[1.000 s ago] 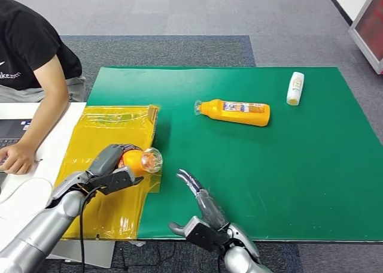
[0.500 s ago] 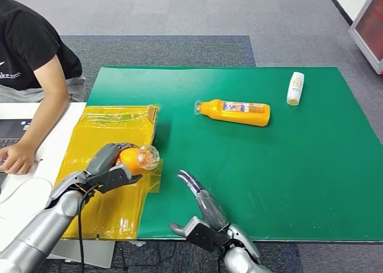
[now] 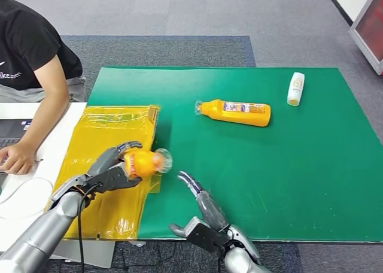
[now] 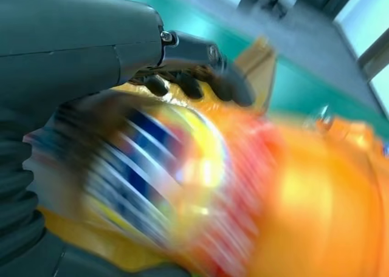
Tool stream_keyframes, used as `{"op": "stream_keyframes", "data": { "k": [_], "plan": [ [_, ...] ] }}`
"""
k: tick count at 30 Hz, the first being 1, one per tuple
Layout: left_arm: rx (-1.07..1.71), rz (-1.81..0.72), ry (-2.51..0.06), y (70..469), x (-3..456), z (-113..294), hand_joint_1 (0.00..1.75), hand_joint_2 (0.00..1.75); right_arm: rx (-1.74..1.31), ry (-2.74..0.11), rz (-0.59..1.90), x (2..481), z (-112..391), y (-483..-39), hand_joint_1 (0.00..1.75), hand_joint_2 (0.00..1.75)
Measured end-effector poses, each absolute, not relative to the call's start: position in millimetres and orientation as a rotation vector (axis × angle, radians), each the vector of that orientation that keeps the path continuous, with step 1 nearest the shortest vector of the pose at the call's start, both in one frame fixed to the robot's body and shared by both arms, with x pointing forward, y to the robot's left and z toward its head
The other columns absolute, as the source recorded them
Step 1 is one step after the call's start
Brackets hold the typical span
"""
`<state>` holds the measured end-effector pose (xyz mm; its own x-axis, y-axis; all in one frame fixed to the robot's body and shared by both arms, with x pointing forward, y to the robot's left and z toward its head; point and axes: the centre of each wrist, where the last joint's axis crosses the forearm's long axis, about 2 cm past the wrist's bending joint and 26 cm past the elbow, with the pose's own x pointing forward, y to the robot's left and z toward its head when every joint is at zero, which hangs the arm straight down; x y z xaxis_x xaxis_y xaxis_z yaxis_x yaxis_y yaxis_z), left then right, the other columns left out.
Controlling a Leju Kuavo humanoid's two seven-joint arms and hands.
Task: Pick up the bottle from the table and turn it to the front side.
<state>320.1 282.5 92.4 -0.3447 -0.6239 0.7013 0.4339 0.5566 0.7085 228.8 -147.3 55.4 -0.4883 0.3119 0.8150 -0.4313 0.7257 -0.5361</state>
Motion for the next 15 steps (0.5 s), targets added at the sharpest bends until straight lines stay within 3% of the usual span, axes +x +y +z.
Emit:
{"op": "stream_keyframes", "data": {
  "k": [15],
  "plan": [
    [0.138, -1.081, -1.523, 280, 306, 73, 0.0, 1.75, 0.099, -1.861, 0.883, 225, 52, -148, 0.0, 1.75]
  ]
}}
